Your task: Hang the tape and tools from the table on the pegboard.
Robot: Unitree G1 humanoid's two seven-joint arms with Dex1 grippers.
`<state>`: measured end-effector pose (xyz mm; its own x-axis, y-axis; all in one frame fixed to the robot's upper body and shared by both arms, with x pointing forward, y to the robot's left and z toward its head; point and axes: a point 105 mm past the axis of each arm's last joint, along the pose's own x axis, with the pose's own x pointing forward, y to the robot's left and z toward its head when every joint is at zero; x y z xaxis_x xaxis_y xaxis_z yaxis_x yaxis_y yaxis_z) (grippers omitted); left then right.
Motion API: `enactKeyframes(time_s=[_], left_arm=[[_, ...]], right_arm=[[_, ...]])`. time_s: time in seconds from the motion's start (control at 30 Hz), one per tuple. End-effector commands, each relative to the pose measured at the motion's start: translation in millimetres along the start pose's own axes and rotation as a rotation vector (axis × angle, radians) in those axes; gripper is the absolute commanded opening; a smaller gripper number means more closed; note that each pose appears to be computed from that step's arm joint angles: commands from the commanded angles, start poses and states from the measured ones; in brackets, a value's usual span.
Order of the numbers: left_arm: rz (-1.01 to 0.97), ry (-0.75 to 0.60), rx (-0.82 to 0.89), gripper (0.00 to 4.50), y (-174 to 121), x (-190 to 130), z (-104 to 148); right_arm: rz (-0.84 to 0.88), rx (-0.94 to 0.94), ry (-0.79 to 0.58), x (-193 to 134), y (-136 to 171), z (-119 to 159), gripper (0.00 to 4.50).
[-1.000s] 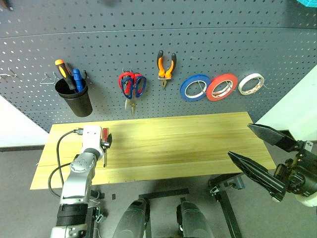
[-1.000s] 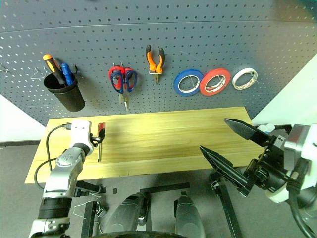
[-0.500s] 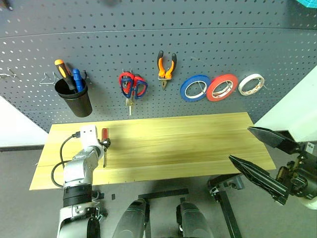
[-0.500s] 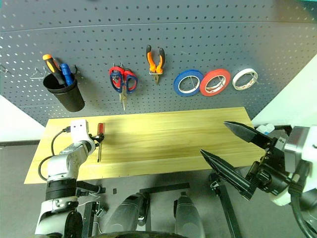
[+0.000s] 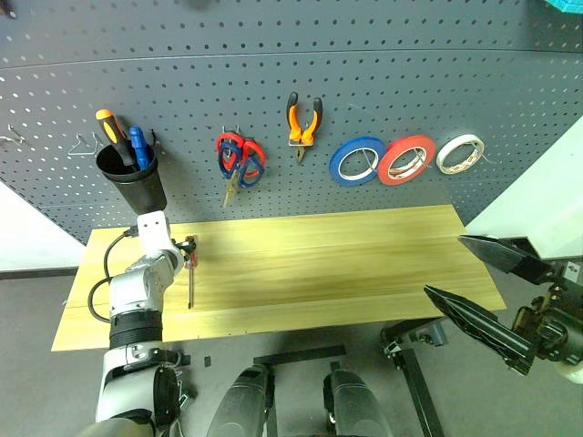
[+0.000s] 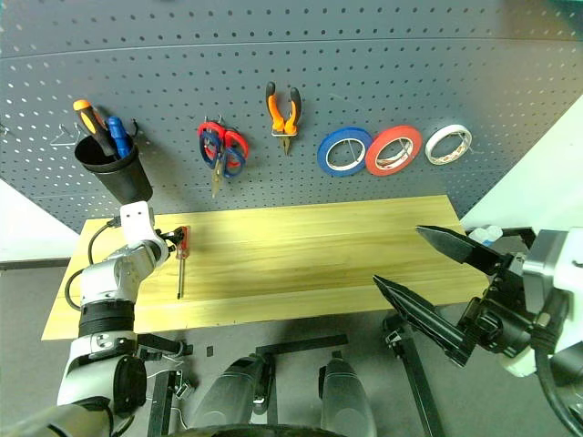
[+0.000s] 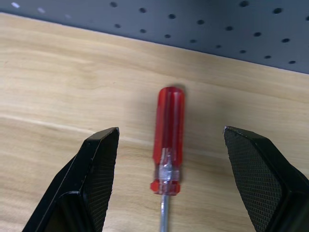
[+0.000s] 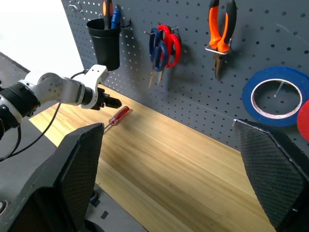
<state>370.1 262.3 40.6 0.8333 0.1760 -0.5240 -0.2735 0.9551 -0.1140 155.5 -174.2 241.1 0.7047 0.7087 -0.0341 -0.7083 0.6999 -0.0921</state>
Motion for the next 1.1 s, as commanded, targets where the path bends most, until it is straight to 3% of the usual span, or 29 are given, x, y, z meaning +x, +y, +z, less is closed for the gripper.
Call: enactKeyframes(time_s=[0.03,0.6,1.1], left_arm=[[0.032,-0.004,-0.006,3.6,11,-5,1],[0.032,0.028,-0.017,3.6,8,-9,-9],[0.0,0.01,0.011,3.6,-8,1,1]], right_arm=[[0.022,0.001,-0.002,-1,2,5,4.5],[0.058,0.051,0.056,-5,7,8,4.5],[0.055,0.087,0.083,-7,12,6,4.5]])
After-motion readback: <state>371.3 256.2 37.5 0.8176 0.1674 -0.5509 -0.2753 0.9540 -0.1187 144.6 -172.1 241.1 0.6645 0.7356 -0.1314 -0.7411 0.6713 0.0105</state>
